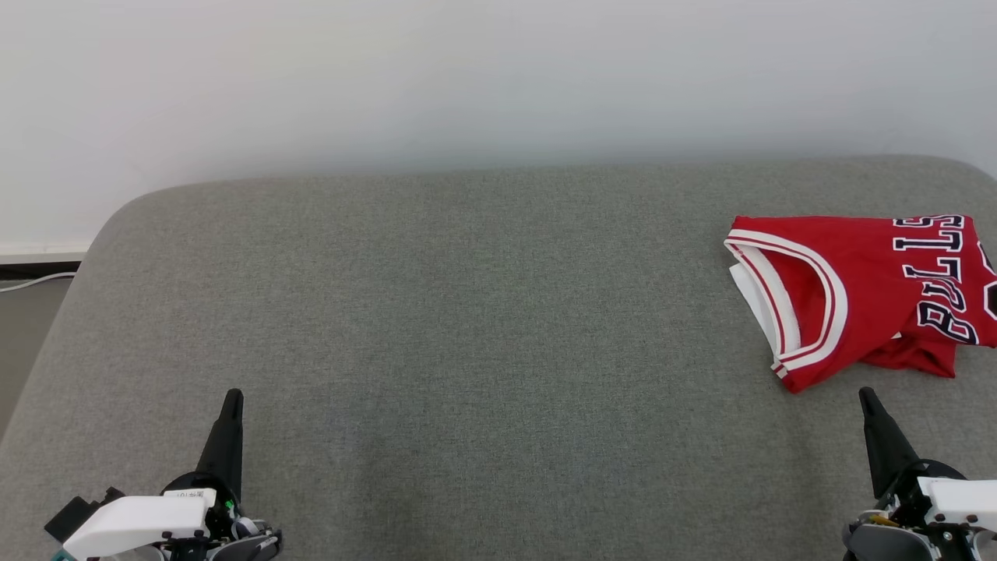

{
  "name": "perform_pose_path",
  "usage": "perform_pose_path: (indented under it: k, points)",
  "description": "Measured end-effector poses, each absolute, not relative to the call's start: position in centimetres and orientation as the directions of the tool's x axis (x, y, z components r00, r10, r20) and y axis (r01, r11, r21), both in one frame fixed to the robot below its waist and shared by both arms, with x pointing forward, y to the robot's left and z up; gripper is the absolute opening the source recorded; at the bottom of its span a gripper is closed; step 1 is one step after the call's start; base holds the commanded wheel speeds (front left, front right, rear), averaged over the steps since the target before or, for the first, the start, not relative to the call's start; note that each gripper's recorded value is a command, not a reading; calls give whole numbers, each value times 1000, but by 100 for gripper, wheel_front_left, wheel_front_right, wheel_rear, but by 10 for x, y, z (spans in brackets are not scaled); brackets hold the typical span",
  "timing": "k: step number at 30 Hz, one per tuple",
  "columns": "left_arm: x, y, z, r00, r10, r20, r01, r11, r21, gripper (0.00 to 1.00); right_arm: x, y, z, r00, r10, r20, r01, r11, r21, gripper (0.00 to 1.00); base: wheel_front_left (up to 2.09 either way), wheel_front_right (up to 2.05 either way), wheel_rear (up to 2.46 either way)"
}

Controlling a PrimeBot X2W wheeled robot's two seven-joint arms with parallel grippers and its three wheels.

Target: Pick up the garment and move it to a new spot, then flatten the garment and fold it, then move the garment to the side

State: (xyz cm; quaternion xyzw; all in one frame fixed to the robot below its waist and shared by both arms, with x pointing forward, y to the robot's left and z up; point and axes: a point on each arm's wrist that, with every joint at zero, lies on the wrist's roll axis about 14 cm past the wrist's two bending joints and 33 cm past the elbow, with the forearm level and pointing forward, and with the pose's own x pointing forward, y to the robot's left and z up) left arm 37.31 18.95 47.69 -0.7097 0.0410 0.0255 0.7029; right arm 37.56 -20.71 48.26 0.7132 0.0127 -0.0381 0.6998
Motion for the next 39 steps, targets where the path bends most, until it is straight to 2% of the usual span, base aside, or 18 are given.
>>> perform_pose_path:
  k: [39]
  points:
    - [373, 190, 477, 995, -20, -94, -94, -10, -996, 0, 375, -206, 482, 997, -32, -73, 72, -26, 997, 0, 0, 0, 0]
